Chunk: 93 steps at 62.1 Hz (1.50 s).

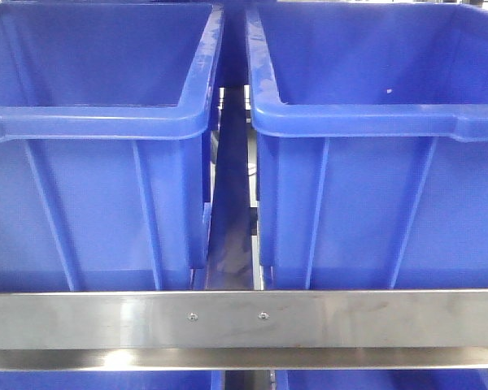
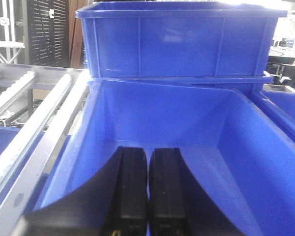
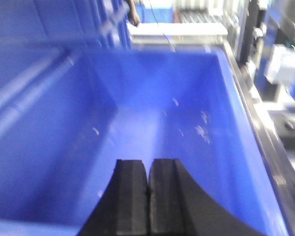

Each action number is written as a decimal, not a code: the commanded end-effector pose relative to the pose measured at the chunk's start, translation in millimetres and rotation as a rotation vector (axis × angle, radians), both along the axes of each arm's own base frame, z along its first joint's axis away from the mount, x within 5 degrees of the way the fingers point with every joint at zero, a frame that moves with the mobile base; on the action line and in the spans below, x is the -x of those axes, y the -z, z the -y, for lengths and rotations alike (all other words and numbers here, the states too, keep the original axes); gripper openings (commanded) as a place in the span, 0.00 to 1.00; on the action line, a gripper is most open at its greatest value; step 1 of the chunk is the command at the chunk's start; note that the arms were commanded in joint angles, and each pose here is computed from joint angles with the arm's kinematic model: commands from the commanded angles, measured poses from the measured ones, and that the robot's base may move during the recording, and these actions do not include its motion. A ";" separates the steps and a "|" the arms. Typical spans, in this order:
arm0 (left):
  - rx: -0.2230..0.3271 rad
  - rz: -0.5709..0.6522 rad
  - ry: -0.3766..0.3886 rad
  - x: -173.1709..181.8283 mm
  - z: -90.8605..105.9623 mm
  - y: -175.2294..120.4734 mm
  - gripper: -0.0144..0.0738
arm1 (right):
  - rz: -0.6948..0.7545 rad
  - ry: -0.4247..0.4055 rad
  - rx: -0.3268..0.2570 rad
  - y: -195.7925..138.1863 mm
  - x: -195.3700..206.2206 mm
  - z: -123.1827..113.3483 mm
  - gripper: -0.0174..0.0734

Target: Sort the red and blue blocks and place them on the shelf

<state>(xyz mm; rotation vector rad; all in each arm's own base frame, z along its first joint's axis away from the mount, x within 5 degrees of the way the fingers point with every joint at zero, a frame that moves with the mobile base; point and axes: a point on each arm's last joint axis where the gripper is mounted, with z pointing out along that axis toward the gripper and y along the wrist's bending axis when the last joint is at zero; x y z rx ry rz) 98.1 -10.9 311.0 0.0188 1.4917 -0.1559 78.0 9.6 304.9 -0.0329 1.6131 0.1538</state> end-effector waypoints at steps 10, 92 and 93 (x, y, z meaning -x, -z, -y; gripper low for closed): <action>0.020 0.108 -0.021 0.9 -2.1 -17.3 0.31 | 0.131 0.063 -0.007 2.3 2.1 5.2 0.24; 0.020 0.107 -0.022 0.1 -2.1 -17.1 0.31 | 0.247 0.133 -0.002 83.8 25.7 10.4 0.24; 0.020 0.107 -0.022 0.1 -2.1 -17.1 0.31 | 0.247 0.133 -0.002 83.8 25.7 10.4 0.24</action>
